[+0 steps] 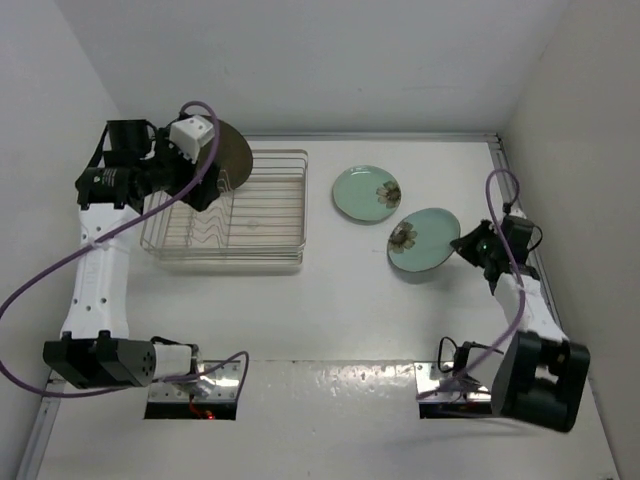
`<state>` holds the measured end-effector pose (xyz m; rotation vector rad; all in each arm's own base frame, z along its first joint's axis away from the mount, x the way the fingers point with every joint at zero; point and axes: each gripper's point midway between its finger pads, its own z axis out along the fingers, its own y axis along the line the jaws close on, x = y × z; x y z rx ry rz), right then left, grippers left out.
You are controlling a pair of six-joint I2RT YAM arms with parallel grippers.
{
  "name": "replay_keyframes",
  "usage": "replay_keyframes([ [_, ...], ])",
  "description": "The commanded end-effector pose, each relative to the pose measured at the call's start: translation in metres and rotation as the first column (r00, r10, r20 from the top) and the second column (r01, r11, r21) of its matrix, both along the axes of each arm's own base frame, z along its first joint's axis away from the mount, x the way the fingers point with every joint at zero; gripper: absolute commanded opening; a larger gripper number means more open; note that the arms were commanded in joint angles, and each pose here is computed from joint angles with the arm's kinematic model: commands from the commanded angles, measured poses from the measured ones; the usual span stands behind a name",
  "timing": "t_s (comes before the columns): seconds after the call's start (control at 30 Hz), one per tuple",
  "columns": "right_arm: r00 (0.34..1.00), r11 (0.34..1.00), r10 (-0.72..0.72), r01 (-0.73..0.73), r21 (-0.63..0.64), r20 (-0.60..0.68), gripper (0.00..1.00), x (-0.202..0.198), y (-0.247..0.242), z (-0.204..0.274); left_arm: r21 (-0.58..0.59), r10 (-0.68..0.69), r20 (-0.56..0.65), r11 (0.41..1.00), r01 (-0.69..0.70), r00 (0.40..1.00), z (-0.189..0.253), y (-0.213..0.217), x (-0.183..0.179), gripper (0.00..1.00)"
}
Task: Load the plates into the dish rack
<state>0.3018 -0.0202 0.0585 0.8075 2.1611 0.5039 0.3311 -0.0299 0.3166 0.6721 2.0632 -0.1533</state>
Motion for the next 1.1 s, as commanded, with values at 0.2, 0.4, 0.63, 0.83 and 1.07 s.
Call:
replay_keyframes([
  [0.2, 0.741, 0.741, 0.59, -0.339, -0.58, 0.321, 0.0, 0.028, 0.076, 0.182, 0.04, -0.44, 0.107, 0.898, 0.438, 0.892, 0.036, -0.122, 0.013, 0.96],
  [0.4, 0.5, 0.592, 0.79, -0.472, -0.653, 0.355, 0.0, 0.01, 0.165, 0.213, 0.163, -0.68, 0.143, 0.733, 0.661, 0.719, 0.04, -0.217, 0.006, 0.98],
  [0.63, 0.332, 0.456, 0.887, -0.513, -0.727, 0.322, 0.0, -0.002, 0.212, 0.229, 0.258, -0.869, 0.091, 0.493, 0.831, 0.487, 0.014, -0.283, -0.021, 0.98],
  [0.83, 0.284, 0.441, 0.896, -0.498, -0.747, 0.341, 0.0, -0.01, 0.231, 0.233, 0.212, -0.955, 0.019, 0.292, 0.933, 0.295, -0.031, -0.299, -0.048, 0.97],
  [1.07, 0.252, 0.415, 0.909, -0.485, -0.77, 0.331, 0.0, -0.016, 0.237, 0.227, 0.08, -0.972, 0.03, 0.235, 0.969, 0.233, -0.07, -0.319, -0.055, 0.96],
])
